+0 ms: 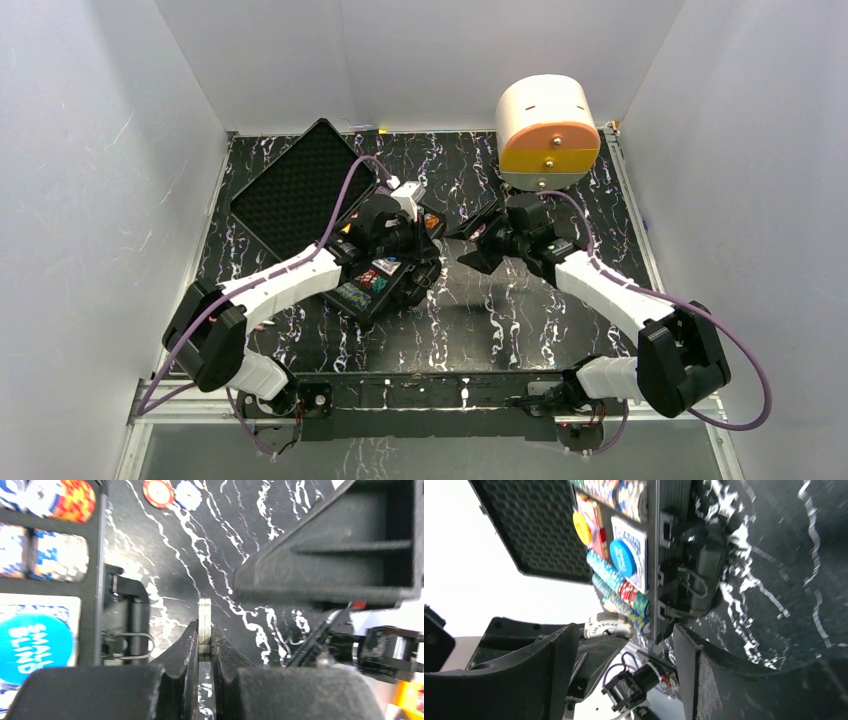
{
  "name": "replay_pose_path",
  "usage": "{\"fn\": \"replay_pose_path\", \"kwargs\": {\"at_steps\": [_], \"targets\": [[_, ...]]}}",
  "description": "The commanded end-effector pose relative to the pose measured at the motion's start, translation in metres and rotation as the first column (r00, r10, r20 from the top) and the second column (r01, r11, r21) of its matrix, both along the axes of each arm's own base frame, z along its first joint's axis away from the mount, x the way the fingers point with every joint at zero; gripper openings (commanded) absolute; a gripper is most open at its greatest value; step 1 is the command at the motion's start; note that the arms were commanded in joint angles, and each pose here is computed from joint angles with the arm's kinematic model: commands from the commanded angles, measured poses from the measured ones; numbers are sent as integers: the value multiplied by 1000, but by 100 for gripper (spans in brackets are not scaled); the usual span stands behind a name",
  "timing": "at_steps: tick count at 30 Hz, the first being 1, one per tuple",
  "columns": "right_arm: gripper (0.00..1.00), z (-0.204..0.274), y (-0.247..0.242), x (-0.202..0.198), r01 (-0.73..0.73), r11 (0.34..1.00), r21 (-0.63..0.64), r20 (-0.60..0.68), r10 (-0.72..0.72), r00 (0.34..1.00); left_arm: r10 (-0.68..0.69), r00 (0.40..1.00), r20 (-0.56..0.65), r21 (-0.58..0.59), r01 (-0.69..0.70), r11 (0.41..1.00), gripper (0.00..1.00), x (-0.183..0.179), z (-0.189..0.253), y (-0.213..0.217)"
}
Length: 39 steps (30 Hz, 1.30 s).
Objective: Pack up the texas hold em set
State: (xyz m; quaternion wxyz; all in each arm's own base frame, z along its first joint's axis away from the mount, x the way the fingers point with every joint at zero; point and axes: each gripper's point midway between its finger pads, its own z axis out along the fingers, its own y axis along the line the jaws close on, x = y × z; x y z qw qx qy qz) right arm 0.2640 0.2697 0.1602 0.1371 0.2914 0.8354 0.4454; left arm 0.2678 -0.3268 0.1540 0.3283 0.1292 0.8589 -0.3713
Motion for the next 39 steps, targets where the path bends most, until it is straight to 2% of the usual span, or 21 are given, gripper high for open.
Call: {"fn": "replay_pose_path", "kwargs": {"at_steps": [1, 5, 9, 15, 21, 27, 34, 39], "targets": [[78, 25, -32, 33, 34, 993, -115, 167, -14, 986, -74, 983, 170, 202, 39, 979, 0, 19, 12, 20], [78, 25, -66, 40, 107, 975, -196, 221, -62, 973, -181, 969, 169, 376, 106, 921, 0, 24, -3, 31], [78, 18, -84, 33, 138, 960, -245, 218, -84, 972, -244, 958, 153, 469, 147, 871, 0, 36, -14, 30], [77, 0, -92, 19, 141, 955, -260, 179, -96, 979, -228, 966, 125, 600, 110, 793, 0, 68, -33, 37], [77, -9, -92, 14, 127, 958, -258, 154, -89, 984, -233, 971, 51, 641, 148, 753, 0, 79, -55, 42], [77, -8, -91, 15, 117, 960, -256, 150, -80, 985, -165, 984, 70, 723, 64, 688, 0, 95, -58, 65], [76, -12, -88, 14, 102, 963, -251, 139, -69, 988, -156, 987, 43, 708, 80, 702, 0, 94, -64, 64], [76, -13, -88, 12, 96, 964, -250, 131, -64, 989, -151, 988, 42, 702, 79, 708, 20, 96, -64, 62]]}}
